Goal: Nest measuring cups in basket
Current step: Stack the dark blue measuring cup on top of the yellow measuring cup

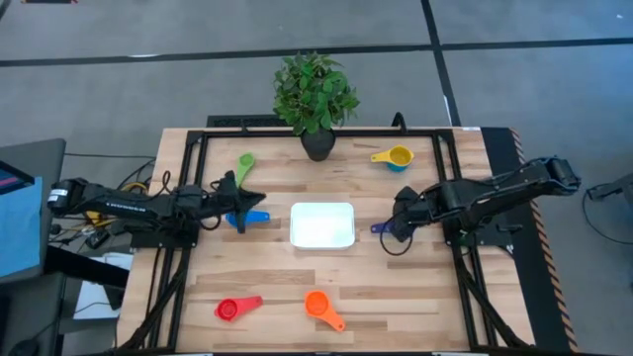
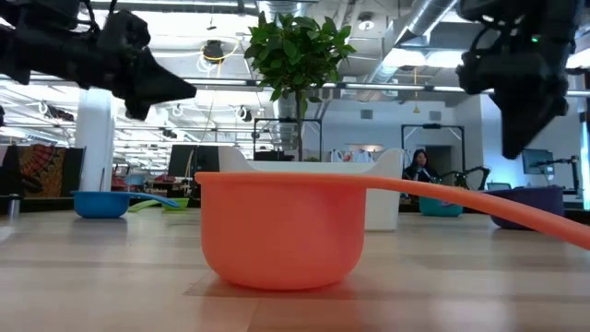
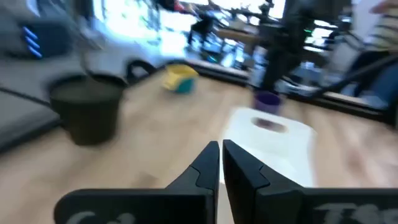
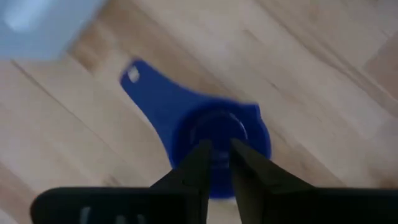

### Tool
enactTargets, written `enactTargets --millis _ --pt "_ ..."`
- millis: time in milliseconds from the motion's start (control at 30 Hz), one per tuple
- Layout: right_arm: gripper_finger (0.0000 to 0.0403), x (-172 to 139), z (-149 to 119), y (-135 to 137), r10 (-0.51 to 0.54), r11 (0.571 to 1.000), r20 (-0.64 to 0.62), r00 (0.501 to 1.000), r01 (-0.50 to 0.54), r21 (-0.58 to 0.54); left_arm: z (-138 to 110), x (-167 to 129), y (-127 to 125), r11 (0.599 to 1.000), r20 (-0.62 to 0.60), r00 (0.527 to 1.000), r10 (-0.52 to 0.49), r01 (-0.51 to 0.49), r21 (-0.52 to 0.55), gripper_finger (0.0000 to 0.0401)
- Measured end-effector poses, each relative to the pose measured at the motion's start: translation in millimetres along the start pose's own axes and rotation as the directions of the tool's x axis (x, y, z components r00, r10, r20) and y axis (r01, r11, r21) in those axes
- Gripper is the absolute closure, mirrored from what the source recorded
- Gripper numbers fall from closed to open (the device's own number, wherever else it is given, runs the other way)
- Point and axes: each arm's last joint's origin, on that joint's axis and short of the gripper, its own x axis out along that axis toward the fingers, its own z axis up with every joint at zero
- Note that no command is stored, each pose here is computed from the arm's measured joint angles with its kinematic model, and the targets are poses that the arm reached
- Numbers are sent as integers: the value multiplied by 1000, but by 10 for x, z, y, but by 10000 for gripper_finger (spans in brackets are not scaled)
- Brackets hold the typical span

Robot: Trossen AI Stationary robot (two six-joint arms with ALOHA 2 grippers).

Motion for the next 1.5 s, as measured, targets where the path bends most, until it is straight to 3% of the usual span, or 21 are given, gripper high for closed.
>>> enactTargets --millis 133,333,533,767,1100,1300,1500 --pt "282 29 -48 -5 -36 996 -61 997 31 -85 -80 -37 -96 995 -71 996 -51 45 -84 376" --pt "234 146 -47 14 -159 977 -39 987 151 -151 -139 -122 -226 993 -83 996 17 -26 -116 362" --pt "224 318 -2 34 -243 964 -81 967 231 -131 -153 -192 -313 990 -64 996 62 -70 -126 358" --pt "260 477 82 0 -312 945 -130 941 293 -145 -150 -200 -298 989 -44 990 137 -140 -58 358" --pt "387 440 204 -123 -275 951 -159 948 243 -193 -141 -175 -254 985 -38 984 172 -172 26 358" --pt "393 226 413 -389 -180 972 -126 976 157 -174 -122 -129 -156 963 -23 968 252 -248 106 358" --pt "397 -153 901 -795 -159 978 20 987 161 -136 -100 -78 -42 946 -16 952 306 -302 120 358"
